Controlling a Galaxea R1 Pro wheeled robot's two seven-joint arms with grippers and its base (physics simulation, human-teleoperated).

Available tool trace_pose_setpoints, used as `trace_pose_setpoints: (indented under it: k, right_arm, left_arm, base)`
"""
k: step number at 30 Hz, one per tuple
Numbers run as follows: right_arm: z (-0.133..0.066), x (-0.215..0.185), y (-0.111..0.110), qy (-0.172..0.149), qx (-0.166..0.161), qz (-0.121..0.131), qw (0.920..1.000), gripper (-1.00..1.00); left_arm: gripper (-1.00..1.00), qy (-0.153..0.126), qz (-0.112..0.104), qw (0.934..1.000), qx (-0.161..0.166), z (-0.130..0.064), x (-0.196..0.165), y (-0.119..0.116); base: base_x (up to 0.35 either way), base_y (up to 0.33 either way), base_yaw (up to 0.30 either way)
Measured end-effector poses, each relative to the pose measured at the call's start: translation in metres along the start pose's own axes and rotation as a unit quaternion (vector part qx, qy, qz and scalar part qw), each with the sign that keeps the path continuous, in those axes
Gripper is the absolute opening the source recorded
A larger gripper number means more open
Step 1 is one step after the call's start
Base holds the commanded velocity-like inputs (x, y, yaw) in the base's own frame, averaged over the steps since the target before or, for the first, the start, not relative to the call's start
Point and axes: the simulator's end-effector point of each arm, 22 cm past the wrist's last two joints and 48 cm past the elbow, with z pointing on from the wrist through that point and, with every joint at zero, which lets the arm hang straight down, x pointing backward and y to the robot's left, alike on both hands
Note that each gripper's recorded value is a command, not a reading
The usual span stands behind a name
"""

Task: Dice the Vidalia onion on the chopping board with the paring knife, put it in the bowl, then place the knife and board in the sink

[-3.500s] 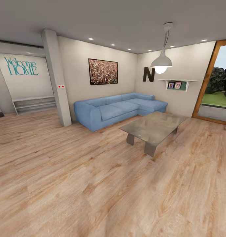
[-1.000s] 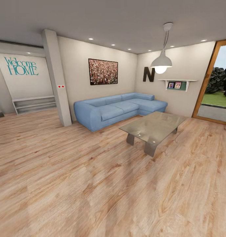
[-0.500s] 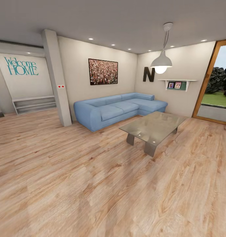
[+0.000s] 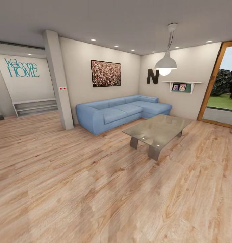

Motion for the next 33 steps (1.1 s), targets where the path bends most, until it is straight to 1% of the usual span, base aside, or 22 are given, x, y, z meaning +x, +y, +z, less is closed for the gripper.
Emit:
trace_pose_setpoints:
  k: [21,33]
  right_arm:
    - [-0.0007,0.0048,0.0013,0.005,-0.001,0.000,1.0000,1.00]
    - [-0.0007,0.0029,0.0005,0.003,0.000,0.000,1.0000,1.00]
  left_arm:
    - [1.00,0.004,0.001,1.0000,0.000,-0.0008,0.0041,0.0011]
    - [1.00,0.002,0.001,1.0000,0.000,-0.0006,0.0021,0.0009]
  base:
    - [0.000,0.000,-0.007]
    - [0.000,0.000,-0.209]
